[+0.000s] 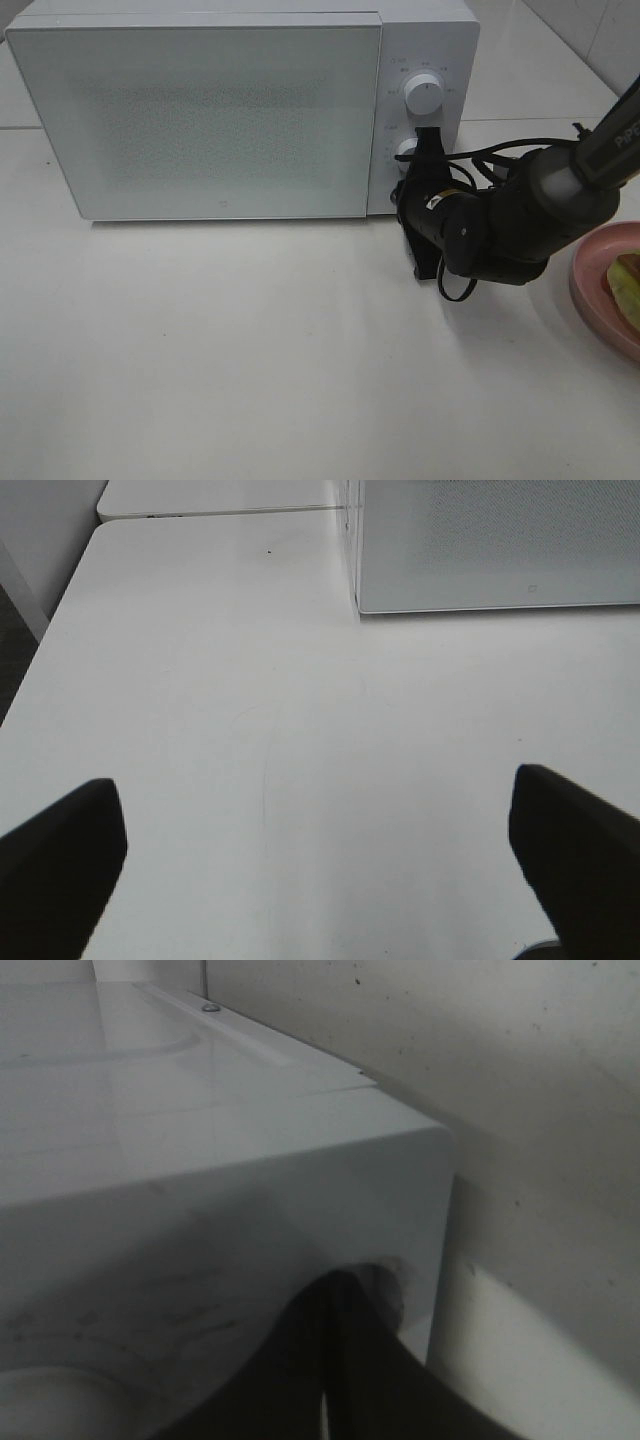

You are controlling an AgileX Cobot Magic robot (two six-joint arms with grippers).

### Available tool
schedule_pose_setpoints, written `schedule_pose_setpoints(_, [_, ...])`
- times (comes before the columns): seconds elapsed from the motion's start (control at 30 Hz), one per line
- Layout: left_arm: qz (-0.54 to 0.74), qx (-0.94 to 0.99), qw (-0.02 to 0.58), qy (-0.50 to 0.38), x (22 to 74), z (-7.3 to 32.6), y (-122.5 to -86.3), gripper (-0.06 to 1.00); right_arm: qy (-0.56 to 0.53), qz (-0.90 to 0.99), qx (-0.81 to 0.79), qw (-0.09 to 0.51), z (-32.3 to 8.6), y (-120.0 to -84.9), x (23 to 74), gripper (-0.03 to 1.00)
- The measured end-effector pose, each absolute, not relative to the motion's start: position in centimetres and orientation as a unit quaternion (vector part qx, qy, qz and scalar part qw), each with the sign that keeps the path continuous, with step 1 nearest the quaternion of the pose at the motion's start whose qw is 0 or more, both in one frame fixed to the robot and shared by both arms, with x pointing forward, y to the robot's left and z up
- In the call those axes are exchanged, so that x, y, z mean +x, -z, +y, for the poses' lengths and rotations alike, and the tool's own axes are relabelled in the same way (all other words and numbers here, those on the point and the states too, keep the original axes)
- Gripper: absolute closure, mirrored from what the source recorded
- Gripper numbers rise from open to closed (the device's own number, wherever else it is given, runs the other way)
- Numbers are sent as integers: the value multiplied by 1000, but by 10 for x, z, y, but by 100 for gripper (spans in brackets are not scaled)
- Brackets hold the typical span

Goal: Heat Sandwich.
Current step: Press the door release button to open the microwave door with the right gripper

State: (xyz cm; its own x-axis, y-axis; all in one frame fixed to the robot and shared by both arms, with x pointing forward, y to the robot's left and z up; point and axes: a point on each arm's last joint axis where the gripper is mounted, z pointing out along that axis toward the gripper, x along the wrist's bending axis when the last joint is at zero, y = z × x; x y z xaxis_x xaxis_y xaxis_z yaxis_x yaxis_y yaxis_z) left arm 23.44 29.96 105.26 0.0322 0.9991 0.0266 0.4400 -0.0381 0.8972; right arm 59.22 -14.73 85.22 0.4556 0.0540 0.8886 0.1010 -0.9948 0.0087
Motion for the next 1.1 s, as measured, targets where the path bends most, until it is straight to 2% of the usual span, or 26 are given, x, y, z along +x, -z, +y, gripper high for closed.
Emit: schedule_pose_setpoints(1.1, [585,615,372,-376,234,300,-1053,-4,507,-47,-860,28,-145,-852,591,96])
